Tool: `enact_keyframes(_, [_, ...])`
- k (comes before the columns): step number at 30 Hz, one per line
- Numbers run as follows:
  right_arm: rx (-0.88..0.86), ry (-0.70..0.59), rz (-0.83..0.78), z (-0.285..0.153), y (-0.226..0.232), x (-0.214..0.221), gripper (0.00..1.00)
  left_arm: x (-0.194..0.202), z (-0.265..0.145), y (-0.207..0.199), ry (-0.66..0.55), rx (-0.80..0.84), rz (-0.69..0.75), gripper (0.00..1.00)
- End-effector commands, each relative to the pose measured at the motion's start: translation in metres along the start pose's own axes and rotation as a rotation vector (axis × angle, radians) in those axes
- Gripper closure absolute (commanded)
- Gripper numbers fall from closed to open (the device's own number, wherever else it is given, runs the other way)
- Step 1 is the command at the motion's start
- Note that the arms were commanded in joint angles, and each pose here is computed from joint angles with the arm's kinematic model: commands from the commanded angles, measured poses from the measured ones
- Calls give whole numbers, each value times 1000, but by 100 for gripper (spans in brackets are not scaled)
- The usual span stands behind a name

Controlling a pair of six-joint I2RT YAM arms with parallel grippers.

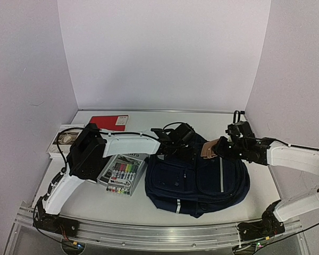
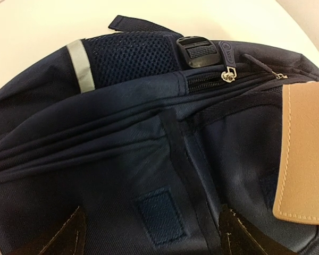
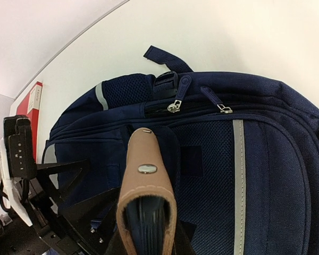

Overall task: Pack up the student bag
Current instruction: Place the personal item in the student bag.

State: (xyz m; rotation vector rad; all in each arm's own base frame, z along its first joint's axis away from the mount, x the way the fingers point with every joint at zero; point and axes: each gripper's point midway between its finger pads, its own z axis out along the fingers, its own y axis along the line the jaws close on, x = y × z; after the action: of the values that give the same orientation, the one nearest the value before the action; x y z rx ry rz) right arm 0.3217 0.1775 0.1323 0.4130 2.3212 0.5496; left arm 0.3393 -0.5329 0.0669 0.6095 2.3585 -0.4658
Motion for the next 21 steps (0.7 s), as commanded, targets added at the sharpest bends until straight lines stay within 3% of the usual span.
enact_keyframes(1, [-26,-48,18,-9,7,-14,100,30,24,16,88,-97,80,13])
enact_keyframes(10, [-52,-50,11,-13,13,-16,100,85,42,61,245,-313,164,18])
enact_keyframes(16, [-74,-58,6,-18,19,-20,100,113,45,80,323,-382,176,45])
enact_keyframes(21, [-119,-41,-32,-21,31,-21,100,115,40,84,318,-378,126,66])
